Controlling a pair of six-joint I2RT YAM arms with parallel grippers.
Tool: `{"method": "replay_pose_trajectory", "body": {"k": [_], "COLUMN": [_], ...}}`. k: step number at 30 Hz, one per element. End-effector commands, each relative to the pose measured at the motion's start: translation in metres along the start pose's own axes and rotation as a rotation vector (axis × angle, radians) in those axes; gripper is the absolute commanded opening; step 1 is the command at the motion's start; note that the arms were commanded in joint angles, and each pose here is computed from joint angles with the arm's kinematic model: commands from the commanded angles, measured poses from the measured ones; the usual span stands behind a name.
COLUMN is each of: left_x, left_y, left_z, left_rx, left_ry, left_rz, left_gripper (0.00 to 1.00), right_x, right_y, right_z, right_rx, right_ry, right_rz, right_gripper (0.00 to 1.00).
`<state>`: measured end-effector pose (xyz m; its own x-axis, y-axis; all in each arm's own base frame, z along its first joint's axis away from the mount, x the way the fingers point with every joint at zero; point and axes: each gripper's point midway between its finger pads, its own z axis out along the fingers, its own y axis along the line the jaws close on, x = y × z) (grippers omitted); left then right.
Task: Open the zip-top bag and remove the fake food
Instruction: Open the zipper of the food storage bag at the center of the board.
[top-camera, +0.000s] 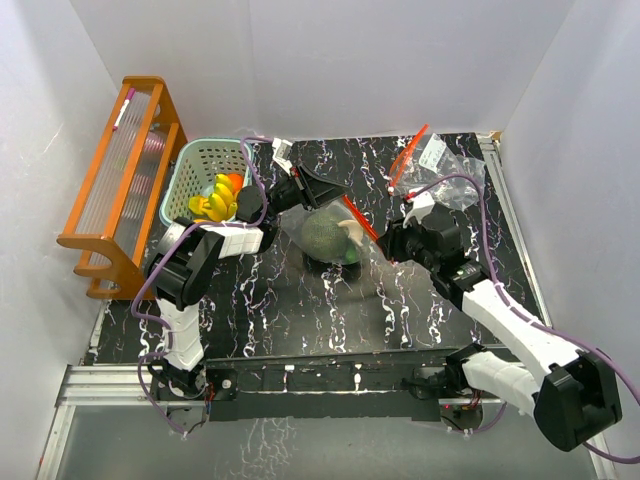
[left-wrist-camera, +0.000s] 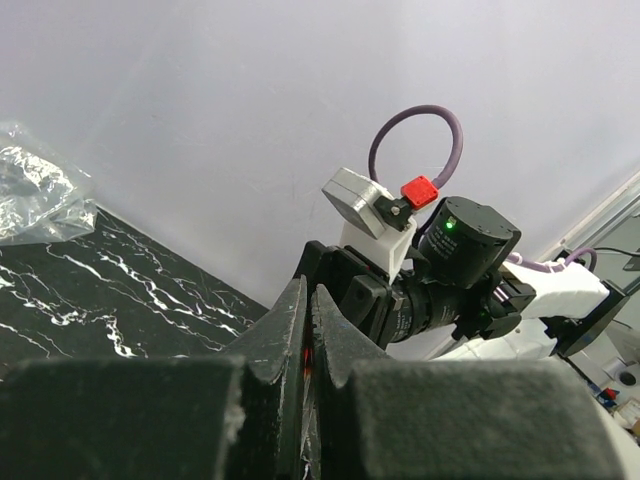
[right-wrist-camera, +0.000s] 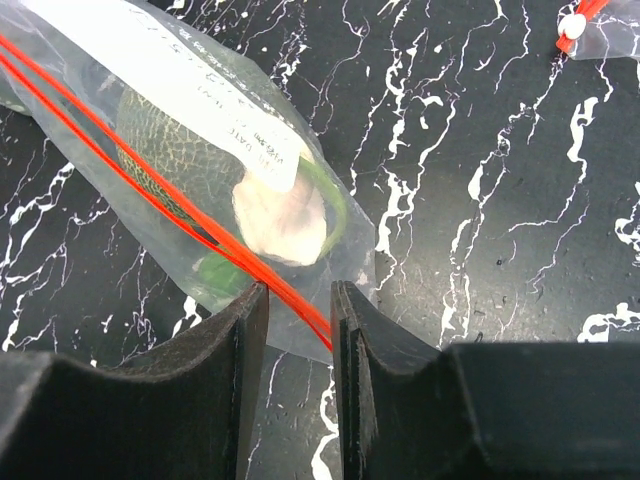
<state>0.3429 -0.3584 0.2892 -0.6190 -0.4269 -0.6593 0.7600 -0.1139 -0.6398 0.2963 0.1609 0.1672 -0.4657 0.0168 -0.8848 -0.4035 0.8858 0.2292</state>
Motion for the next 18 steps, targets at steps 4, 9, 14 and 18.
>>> {"method": "replay_pose_trajectory", "body": {"k": [4, 9, 14, 18], "left_x": [-0.016, -0.013, -0.013, -0.012], "left_y": [-0.032, -0.03, -0.031, -0.03], "left_z": [0.008, 0.008, 0.008, 0.009], "left_rx": [0.095, 0.096, 0.097, 0.099], "left_ry": [-0.03, -0.021, -0.017, -0.016], "left_rz": [0.078, 0.07, 0.074, 0.071], "left_gripper": [0.0, 0.0, 0.0, 0.0], "right_x": [-0.018, -0.028, -0.046, -0.054], "right_y": [0.002, 0.012, 0.01, 0.015], "right_z": [0.011, 0.021, 0.026, 0.033], "right_rx": [-0.017, -0.082, -0.058, -0.081], "right_ry": [-0.069, -0.07, -0.09, -0.092], "right_rz": [-0.036, -0.075, -0.099, -0.101], "right_gripper": [0.38, 0.51, 0.52, 0.53]}}
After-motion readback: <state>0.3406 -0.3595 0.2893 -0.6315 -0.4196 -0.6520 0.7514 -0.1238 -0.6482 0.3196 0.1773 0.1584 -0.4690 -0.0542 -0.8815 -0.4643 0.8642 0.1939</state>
